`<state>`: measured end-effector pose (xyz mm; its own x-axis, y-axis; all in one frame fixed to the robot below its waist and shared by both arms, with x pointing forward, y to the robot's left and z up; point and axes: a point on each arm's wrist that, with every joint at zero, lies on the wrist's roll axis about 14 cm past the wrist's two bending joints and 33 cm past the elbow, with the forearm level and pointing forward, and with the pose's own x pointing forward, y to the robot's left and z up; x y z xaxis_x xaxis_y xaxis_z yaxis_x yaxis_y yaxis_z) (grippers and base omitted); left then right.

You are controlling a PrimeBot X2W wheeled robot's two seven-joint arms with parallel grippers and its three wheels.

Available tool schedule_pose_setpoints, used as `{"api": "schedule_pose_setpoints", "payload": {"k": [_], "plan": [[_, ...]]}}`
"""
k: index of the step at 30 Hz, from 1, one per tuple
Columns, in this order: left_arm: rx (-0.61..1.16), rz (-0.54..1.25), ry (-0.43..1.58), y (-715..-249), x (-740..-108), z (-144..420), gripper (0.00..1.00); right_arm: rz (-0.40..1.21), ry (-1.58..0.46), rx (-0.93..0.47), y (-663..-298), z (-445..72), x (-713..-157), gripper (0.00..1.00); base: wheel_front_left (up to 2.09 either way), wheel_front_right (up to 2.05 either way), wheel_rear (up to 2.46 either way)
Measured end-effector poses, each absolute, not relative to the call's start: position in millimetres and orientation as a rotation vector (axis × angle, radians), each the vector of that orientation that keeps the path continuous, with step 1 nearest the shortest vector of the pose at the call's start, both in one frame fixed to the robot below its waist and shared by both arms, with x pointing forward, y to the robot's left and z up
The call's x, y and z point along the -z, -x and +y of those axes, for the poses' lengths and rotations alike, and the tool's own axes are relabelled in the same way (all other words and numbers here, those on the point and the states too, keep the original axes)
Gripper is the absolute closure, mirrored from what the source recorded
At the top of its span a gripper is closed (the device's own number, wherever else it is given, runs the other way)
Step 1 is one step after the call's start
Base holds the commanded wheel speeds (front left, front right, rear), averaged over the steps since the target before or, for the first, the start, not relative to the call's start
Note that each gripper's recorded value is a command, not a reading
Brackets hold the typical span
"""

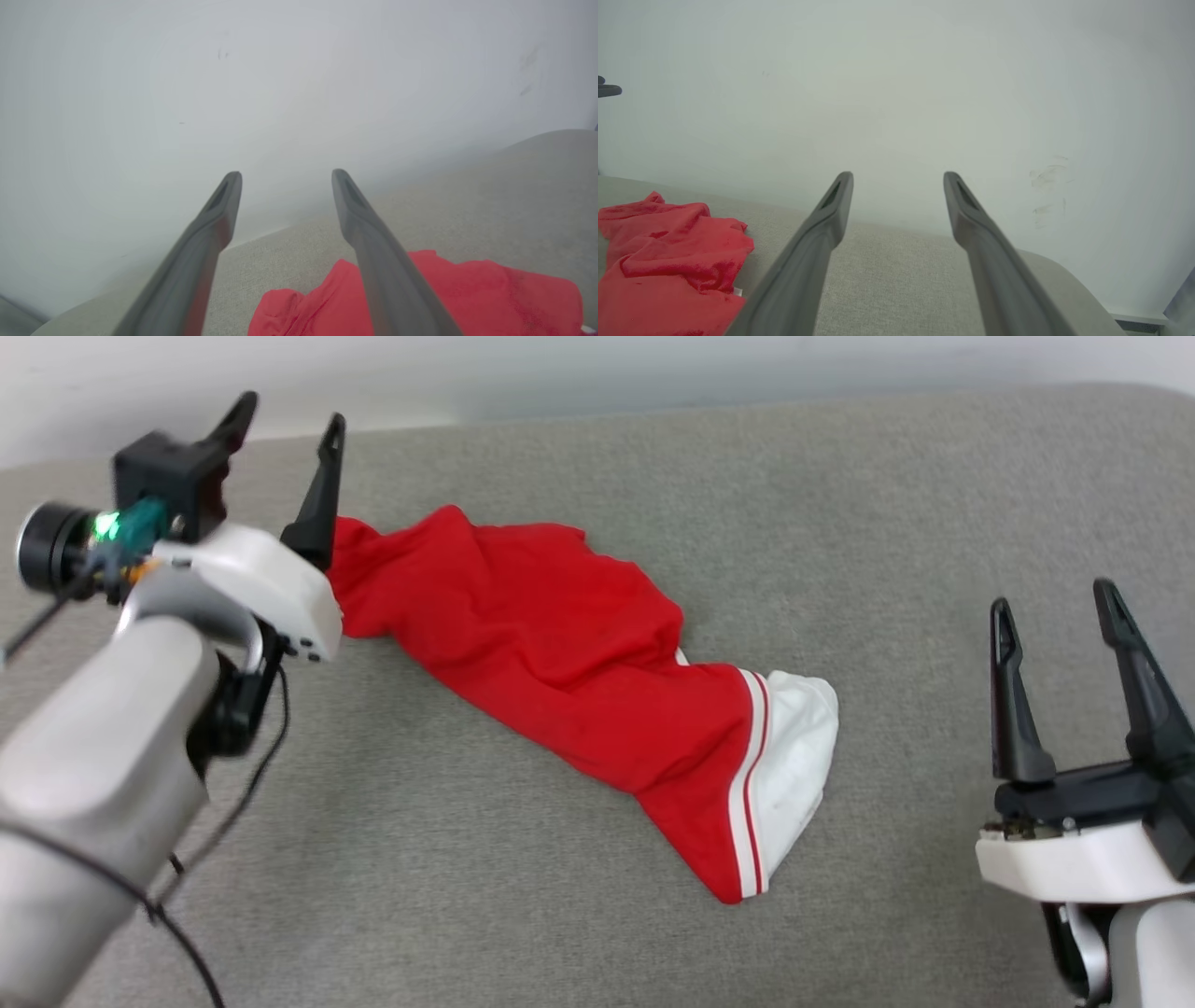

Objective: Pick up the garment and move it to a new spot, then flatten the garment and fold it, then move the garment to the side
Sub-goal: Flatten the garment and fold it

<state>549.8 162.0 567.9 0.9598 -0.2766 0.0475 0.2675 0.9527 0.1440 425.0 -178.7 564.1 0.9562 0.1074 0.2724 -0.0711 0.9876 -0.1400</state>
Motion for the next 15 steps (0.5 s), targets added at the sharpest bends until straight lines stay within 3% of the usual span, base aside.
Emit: {"api": "schedule_pose_setpoints", "payload": {"k": [8, 15], "plan": [[0.049, -0.196, -0.075, -478, -581, 197, 0.0, -0.283, 0.244, -0.271, -440, -156, -568, 0.0, 0.0, 0.0, 0.0], [-0.081, -0.212, -0.048, -425, -568, 212, 0.0, 0.016, 0.349, -0.453, -456, -134, -536, 0.0, 0.0, 0.0, 0.0]]}}
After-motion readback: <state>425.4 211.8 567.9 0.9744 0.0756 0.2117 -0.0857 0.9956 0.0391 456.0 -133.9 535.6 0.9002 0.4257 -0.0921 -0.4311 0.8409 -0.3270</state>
